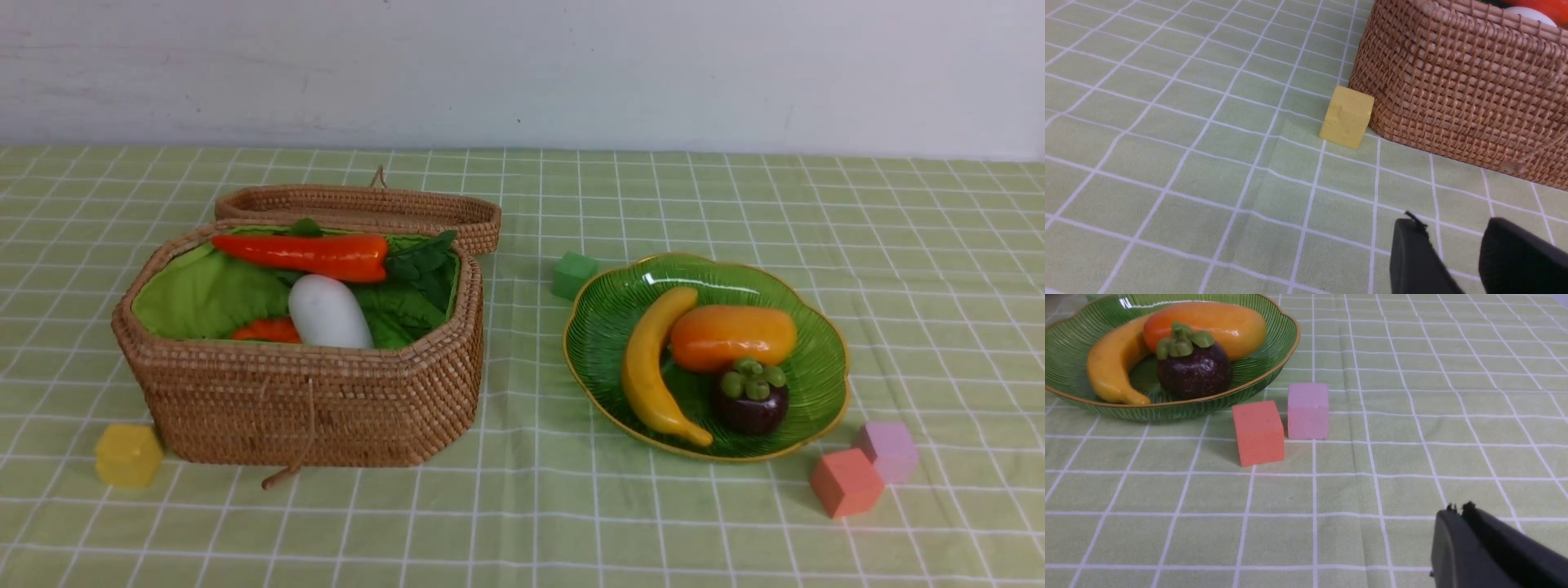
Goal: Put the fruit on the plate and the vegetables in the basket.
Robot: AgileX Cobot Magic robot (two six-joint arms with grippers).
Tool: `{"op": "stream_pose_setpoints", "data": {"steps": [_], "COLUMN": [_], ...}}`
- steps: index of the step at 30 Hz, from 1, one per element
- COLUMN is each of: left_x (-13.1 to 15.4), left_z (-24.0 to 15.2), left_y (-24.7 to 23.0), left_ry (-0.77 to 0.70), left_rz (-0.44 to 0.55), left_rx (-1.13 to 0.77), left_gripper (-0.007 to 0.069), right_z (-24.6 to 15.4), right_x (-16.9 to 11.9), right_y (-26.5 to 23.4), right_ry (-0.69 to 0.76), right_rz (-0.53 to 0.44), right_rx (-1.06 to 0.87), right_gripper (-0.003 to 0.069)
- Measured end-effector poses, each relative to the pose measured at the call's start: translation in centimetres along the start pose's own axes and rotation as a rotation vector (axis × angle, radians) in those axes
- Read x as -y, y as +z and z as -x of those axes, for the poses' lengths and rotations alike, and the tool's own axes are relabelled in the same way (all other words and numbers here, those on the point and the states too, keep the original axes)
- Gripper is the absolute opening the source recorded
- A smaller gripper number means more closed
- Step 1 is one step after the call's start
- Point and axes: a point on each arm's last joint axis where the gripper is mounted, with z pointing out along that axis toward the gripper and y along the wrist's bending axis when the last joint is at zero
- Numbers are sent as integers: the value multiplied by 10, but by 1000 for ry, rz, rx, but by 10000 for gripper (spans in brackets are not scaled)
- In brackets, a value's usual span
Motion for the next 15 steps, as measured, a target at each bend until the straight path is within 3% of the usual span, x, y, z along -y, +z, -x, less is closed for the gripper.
{"op": "stream_pose_setpoints", "data": {"steps": [15], "left_x": [0], "left_z": [-1], "left_y": [0], "left_ry": [0], "left_rz": [3], "left_rx": [-7], "left_gripper": [239], "right_z": [0], "right_x": [0], "right_y": [0], "right_ry": [0], "right_rz": [0], "right_rx": [1], "right_gripper": [44]}}
